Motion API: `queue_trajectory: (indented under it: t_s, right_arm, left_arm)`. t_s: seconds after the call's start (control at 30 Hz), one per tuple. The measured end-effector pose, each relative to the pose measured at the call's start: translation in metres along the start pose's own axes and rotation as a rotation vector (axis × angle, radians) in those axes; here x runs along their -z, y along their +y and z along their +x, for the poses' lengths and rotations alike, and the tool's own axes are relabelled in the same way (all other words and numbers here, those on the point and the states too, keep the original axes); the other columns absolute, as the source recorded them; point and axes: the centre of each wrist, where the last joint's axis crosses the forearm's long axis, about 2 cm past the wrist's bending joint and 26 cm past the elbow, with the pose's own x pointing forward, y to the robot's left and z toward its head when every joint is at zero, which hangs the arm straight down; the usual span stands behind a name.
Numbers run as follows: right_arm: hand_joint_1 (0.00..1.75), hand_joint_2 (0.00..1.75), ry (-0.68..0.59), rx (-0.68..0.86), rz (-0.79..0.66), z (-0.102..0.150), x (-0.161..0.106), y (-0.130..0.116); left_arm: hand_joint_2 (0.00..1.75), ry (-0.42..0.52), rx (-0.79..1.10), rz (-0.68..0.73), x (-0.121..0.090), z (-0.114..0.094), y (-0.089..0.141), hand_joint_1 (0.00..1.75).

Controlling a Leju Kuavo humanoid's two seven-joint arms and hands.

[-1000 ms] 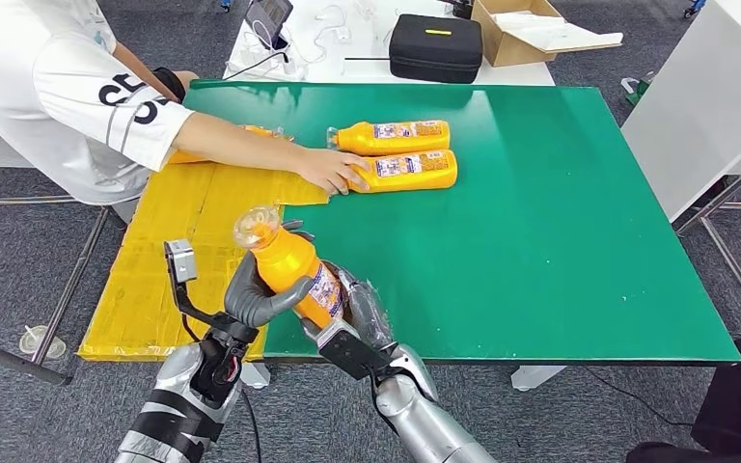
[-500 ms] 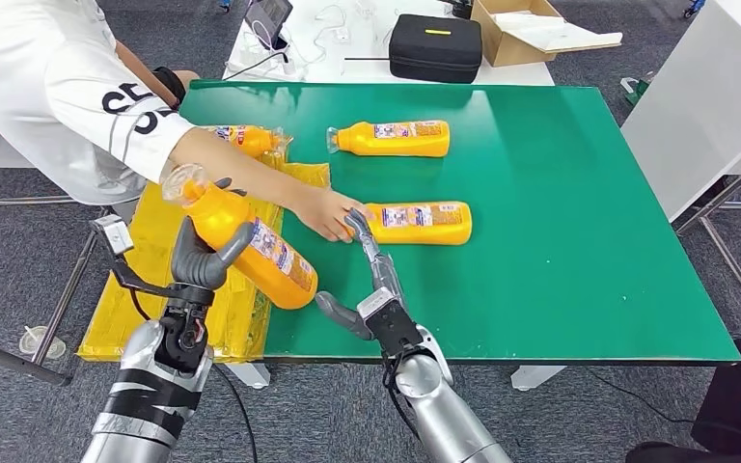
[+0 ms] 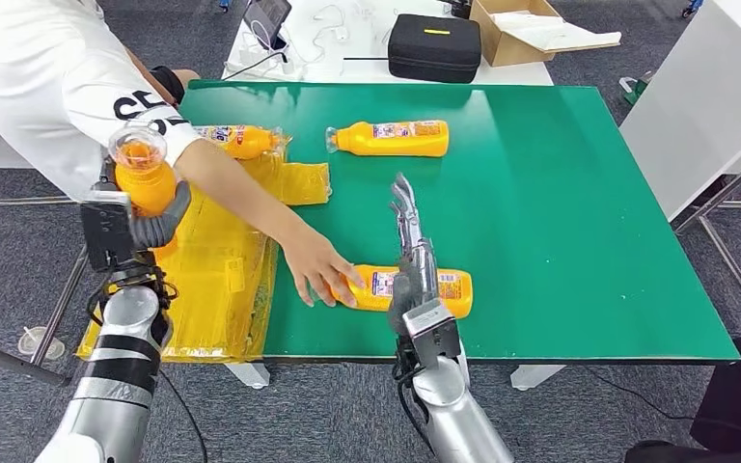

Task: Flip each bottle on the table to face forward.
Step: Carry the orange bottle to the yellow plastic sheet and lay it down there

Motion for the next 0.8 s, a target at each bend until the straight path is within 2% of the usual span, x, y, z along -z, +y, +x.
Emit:
queue_trajectory:
  t_s: [0.13, 0.23, 0.47, 0.8]
  right_arm:
    - [0.00, 0.00, -0.013, 0.051, -0.022, 0.004, 0.005, 0.001]
    - [0.00, 0.00, -0.014, 0.074, -0.024, 0.005, 0.006, 0.001]
    - [0.00, 0.00, -0.010, 0.112, -0.033, 0.006, 0.005, 0.000]
    - [0.00, 0.00, -0.012, 0.185, -0.076, 0.011, 0.009, -0.006]
  left_arm:
    - [1.75, -0.116, 0.391, -0.120, 0.002, -0.011, 0.009, 1.75]
    - [1.75, -0.162, 0.551, -0.202, -0.002, -0.021, 0.016, 1.75]
    - [1.75, -0.115, 0.634, -0.355, -0.017, -0.040, 0.027, 1.75]
    - [1.75, 0.012, 0.691, -0.610, -0.054, -0.070, 0.045, 1.75]
